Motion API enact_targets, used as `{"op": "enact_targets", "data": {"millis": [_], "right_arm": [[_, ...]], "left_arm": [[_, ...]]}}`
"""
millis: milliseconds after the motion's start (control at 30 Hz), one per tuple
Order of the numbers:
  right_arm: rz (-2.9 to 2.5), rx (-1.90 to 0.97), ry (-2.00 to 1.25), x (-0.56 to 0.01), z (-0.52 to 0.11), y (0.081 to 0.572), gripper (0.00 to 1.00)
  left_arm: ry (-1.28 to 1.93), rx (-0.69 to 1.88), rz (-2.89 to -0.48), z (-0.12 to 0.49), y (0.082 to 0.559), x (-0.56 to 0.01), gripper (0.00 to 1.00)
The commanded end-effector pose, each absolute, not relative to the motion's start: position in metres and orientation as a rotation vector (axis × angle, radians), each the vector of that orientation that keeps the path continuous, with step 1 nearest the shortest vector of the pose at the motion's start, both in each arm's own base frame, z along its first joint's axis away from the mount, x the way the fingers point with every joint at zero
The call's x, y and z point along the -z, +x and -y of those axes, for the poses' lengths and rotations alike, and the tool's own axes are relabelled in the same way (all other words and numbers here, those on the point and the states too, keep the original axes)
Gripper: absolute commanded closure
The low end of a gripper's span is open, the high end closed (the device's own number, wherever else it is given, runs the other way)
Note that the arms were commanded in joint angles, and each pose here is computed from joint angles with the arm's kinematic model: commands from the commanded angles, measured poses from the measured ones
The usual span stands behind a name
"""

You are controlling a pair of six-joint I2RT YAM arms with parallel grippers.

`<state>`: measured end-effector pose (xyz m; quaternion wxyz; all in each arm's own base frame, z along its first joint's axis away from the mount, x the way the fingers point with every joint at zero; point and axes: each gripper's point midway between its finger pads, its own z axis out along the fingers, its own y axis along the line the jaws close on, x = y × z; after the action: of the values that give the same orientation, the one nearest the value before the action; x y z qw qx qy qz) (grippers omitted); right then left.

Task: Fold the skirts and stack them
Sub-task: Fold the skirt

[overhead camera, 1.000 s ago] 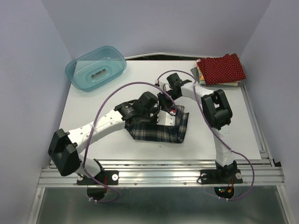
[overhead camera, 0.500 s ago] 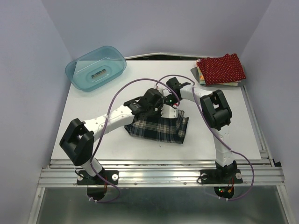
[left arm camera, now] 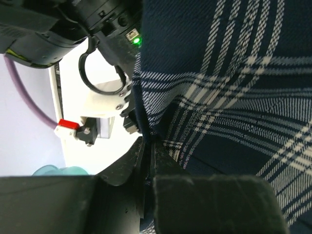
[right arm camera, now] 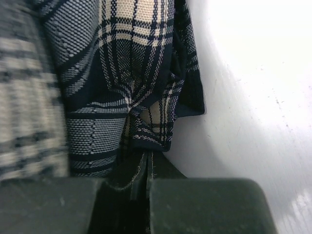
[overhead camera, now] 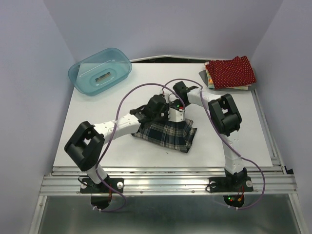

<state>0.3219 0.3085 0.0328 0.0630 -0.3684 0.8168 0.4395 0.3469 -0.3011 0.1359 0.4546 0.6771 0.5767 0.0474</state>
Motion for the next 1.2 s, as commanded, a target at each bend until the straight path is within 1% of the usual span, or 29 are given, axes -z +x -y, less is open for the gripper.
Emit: {"op": "enact_targets", "data": {"millis": [0,67,167,200,233,267,333,367,467,500,600,633,700,733,767,800,867,933,967,1000,1067,1100,1167], "right_arm": [[-2.413,-1.386,-1.159,-0.05,-0.322,0.318,0.99],[-2.418,-1.38,-1.159,-0.05,-0.322,0.319,0.99],[-2.45,-1.248,-1.163,-0.042,-0.318,0.333,0.99],[-2.494,-1.104,-1.158,-0.031,-0.309,0.345,0.99],[-2.504,-1.037,-1.127,-0.033,-0.305,0.359,0.99],[-2.524,-0.973,-1.083,-0.031,-0.296,0.372,0.94],[-2.53,-0.901,-0.996,-0.037,-0.287,0.397,0.92],[-2.536,-0.894,-0.942,-0.04,-0.278,0.409,0.87],[-2.516,-0.879,-0.839,-0.057,-0.271,0.436,0.79],[-2.511,-0.851,-0.817,-0.06,-0.267,0.444,0.7],[-2.482,-0.766,-0.729,-0.08,-0.255,0.47,0.57],[-2.47,-0.751,-0.696,-0.088,-0.249,0.478,0.5],[-2.427,-0.743,-0.651,-0.113,-0.242,0.489,0.49],[-2.421,-0.743,-0.602,-0.122,-0.233,0.494,0.49],[-2.408,-0.742,-0.579,-0.132,-0.227,0.496,0.44],[-2.371,-0.743,-0.564,-0.152,-0.222,0.498,0.44],[-2.35,-0.75,-0.498,-0.171,-0.205,0.501,0.41],[-2.306,-0.759,-0.45,-0.2,-0.187,0.498,0.37],[-2.288,-0.759,-0.443,-0.211,-0.181,0.496,0.36],[-2.267,-0.763,-0.438,-0.222,-0.176,0.493,0.33],[-2.228,-0.793,-0.402,-0.251,-0.168,0.478,0.32],[-2.21,-0.825,-0.41,-0.26,-0.168,0.47,0.32],[-2.188,-0.884,-0.411,-0.275,-0.171,0.445,0.32]], "left_arm": [[1.567,-0.099,-1.355,0.313,0.358,-0.14,1.0],[1.563,-0.103,-1.357,0.31,0.356,-0.133,1.0],[1.568,-0.085,-1.388,0.307,0.349,-0.116,1.0],[1.579,-0.08,-1.398,0.305,0.346,-0.109,1.0],[1.584,-0.077,-1.398,0.306,0.343,-0.107,1.0],[1.589,-0.074,-1.394,0.306,0.341,-0.105,1.0],[1.609,-0.07,-1.394,0.305,0.335,-0.099,1.0],[1.618,-0.067,-1.39,0.306,0.332,-0.097,1.0],[1.645,-0.057,-1.394,0.308,0.324,-0.088,1.0],[1.657,-0.049,-1.394,0.311,0.32,-0.084,1.0],[1.703,-0.037,-1.425,0.312,0.313,-0.069,0.99],[1.706,-0.029,-1.44,0.313,0.314,-0.066,0.97],[1.695,-0.011,-1.476,0.315,0.317,-0.064,0.94],[1.685,-0.003,-1.494,0.317,0.322,-0.067,0.88],[1.672,0.002,-1.507,0.318,0.323,-0.068,0.85],[1.664,-0.007,-1.504,0.321,0.328,-0.072,0.8],[1.674,-0.024,-1.511,0.32,0.332,-0.075,0.75],[1.66,-0.012,-1.549,0.322,0.338,-0.085,0.65],[1.643,-0.007,-1.571,0.322,0.342,-0.091,0.56],[1.601,0.018,-1.557,0.329,0.35,-0.117,0.37],[1.588,0.05,-1.62,0.321,0.349,-0.133,0.07],[1.505,0.097,-1.611,0.326,0.352,-0.169,0.01],[1.462,0.151,-1.659,0.316,0.349,-0.193,0.01]]}}
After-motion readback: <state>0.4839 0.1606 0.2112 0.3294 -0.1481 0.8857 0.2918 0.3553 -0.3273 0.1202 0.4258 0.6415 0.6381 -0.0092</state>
